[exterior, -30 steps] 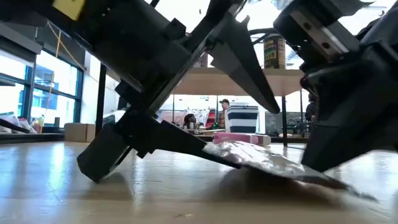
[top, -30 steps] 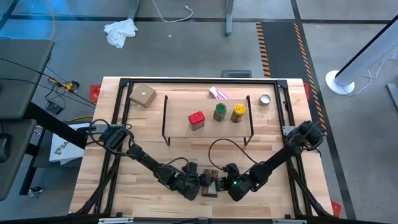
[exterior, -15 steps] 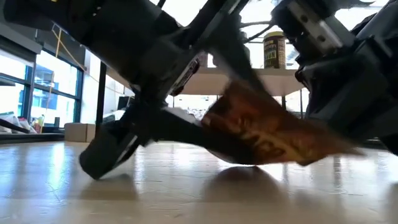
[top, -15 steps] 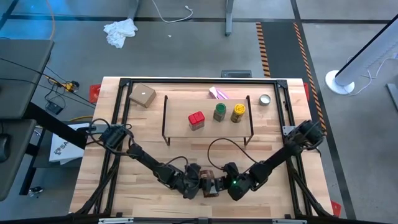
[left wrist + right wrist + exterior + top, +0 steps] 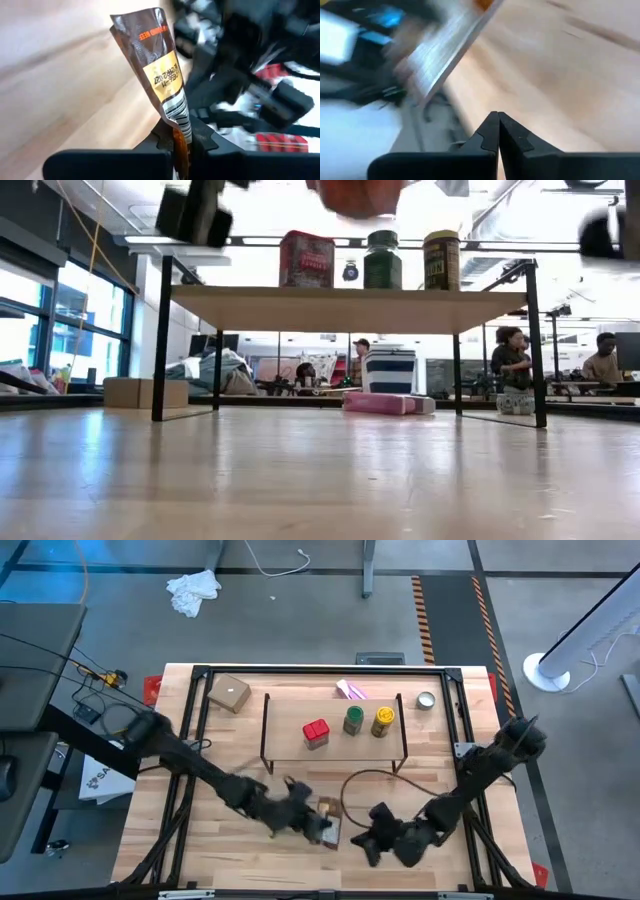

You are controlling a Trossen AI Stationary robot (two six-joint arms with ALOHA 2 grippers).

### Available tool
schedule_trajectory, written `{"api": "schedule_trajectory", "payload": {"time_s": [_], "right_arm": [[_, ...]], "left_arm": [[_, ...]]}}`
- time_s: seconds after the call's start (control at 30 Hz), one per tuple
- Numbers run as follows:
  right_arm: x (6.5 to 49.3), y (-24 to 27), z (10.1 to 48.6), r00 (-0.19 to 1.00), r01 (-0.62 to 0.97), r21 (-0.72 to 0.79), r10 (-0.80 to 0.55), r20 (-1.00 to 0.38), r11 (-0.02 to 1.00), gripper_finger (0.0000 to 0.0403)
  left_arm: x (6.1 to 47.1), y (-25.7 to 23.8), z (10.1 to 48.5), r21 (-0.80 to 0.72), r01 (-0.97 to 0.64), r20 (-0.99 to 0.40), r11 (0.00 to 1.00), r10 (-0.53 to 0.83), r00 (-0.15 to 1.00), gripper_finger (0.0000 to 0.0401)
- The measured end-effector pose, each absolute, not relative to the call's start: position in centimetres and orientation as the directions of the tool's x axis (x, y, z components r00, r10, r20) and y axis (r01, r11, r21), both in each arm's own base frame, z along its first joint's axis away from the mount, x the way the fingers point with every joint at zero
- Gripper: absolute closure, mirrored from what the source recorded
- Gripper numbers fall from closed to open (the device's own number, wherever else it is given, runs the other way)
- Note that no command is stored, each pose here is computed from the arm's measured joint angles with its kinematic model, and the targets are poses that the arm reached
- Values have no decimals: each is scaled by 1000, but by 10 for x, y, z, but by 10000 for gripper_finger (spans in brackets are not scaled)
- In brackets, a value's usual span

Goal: Shelf spices
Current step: Put the seasoning pack on the shelf

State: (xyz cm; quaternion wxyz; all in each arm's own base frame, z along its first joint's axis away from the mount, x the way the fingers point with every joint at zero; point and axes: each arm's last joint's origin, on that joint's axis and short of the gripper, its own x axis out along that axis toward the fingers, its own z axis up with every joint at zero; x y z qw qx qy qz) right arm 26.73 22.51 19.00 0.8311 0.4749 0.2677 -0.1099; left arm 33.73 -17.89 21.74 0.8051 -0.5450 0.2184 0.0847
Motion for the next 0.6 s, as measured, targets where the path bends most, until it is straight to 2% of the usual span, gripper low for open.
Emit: {"api": "schedule_trajectory", "payload": {"time_s": [0.1, 0.17, 0.23, 0.33, 0.43, 0.5, 0.6], "right_arm": [[261, 223, 233, 911, 233, 748, 131, -392, 621, 403], [259, 215, 263, 948, 135, 716, 120, -294, 685, 403], [259, 205, 294, 969, 84, 638, 85, -230, 766, 403], [265, 187, 339, 981, 60, 444, 30, -193, 894, 403], [275, 170, 378, 974, 100, 184, -58, -221, 978, 403], [281, 160, 401, 955, 159, -13, -157, -252, 987, 401], [287, 145, 432, 912, 210, -282, -292, -290, 936, 387]], "left_arm": [[318, -158, 259, -872, -277, -357, 403, -137, 924, 394], [307, -143, 288, -896, -190, -302, 400, -238, 923, 395], [295, -129, 311, -933, -134, -252, 335, -341, 906, 395], [280, -112, 333, -974, -146, -204, 175, -376, 904, 396], [271, -98, 351, -991, -136, -130, 6, -330, 935, 396], [267, -90, 358, -991, -124, -105, -53, -276, 955, 396], [265, -85, 361, -987, -119, -96, -107, -193, 977, 396]]}}
